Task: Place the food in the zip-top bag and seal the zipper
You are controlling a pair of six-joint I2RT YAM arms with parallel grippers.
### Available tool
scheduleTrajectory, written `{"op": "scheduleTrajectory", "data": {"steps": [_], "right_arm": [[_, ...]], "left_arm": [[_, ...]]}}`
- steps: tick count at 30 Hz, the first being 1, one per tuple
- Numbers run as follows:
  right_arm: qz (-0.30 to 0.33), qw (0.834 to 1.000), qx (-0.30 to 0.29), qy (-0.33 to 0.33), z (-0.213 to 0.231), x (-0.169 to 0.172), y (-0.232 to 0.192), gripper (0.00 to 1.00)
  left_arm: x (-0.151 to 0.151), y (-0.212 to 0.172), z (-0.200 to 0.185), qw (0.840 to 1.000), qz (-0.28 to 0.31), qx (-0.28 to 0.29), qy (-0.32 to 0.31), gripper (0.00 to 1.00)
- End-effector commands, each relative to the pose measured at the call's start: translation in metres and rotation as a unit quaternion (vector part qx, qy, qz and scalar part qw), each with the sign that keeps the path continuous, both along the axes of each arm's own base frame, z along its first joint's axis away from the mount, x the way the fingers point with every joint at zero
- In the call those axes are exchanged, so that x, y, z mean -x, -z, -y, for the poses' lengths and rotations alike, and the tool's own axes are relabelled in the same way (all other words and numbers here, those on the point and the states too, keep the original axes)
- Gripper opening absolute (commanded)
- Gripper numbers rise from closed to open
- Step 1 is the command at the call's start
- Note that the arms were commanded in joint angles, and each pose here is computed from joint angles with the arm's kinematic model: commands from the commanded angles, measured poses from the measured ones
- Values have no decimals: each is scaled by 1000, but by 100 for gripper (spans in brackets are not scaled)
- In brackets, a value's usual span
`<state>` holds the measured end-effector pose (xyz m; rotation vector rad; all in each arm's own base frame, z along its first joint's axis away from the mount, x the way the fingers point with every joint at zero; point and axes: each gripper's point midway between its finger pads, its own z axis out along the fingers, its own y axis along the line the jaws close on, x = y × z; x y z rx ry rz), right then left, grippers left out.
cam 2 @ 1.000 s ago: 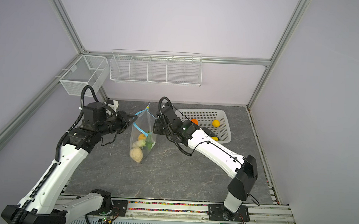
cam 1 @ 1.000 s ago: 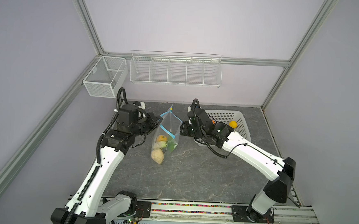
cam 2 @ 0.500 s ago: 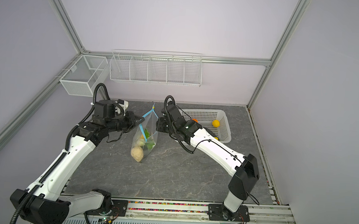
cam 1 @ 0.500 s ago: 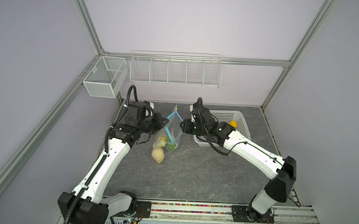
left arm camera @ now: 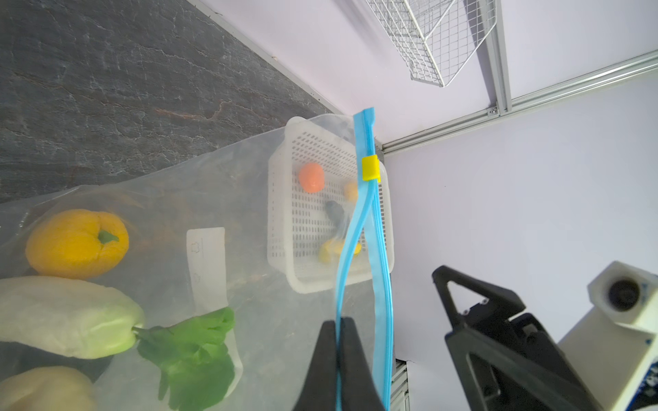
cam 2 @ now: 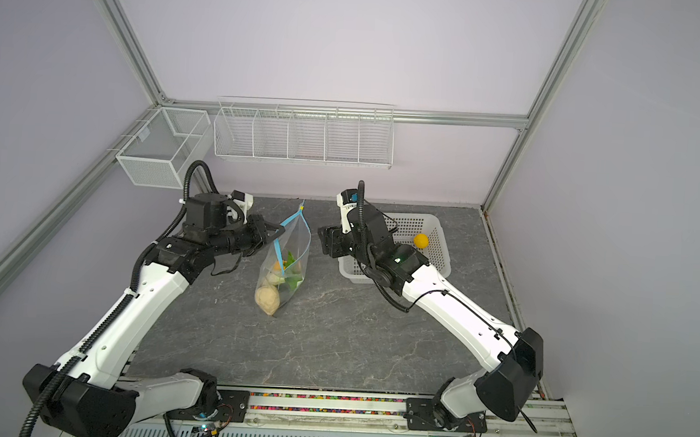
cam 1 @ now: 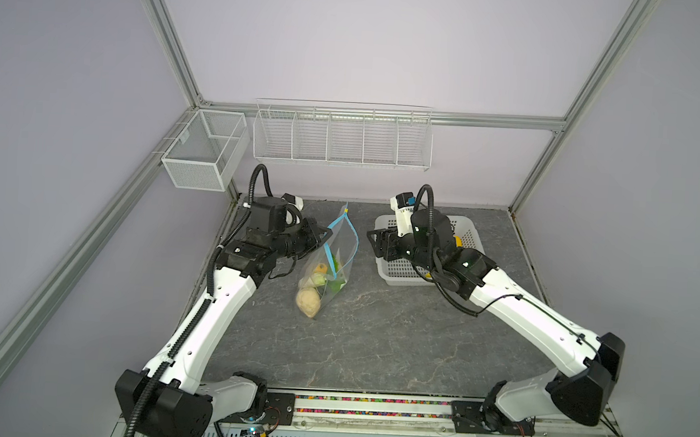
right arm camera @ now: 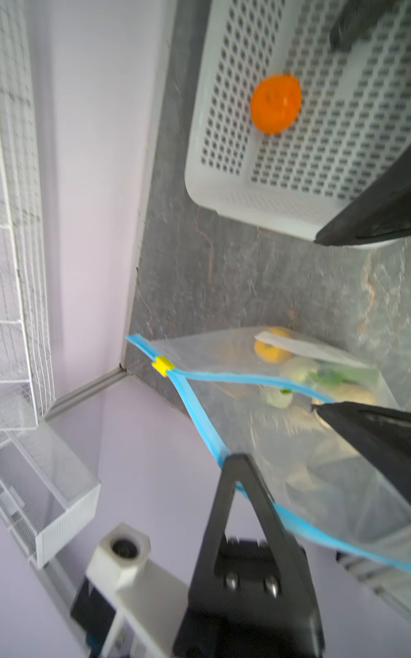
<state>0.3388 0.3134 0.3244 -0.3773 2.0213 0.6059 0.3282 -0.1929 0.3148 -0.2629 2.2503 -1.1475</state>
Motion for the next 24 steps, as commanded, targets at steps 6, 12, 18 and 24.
{"op": "scheduleTrajectory", "data": {"steps": [6, 12, 18, 24], "right_arm": [[-34, 984, 149, 90, 73, -62, 93, 70], [-73, 969, 198, 130, 111, -94, 142, 71], [-125, 963, 189, 144, 126, -116, 185, 71], [-149, 959, 190, 146, 134, -129, 201, 71]], "left_arm": [[-13, -2, 10, 1000, 1, -6, 18, 0], [-20, 1, 8, 999, -19, -33, 16, 0], [-27, 14, 8, 998, -36, -41, 7, 0], [-30, 16, 5, 999, -20, -38, -11, 0]]}}
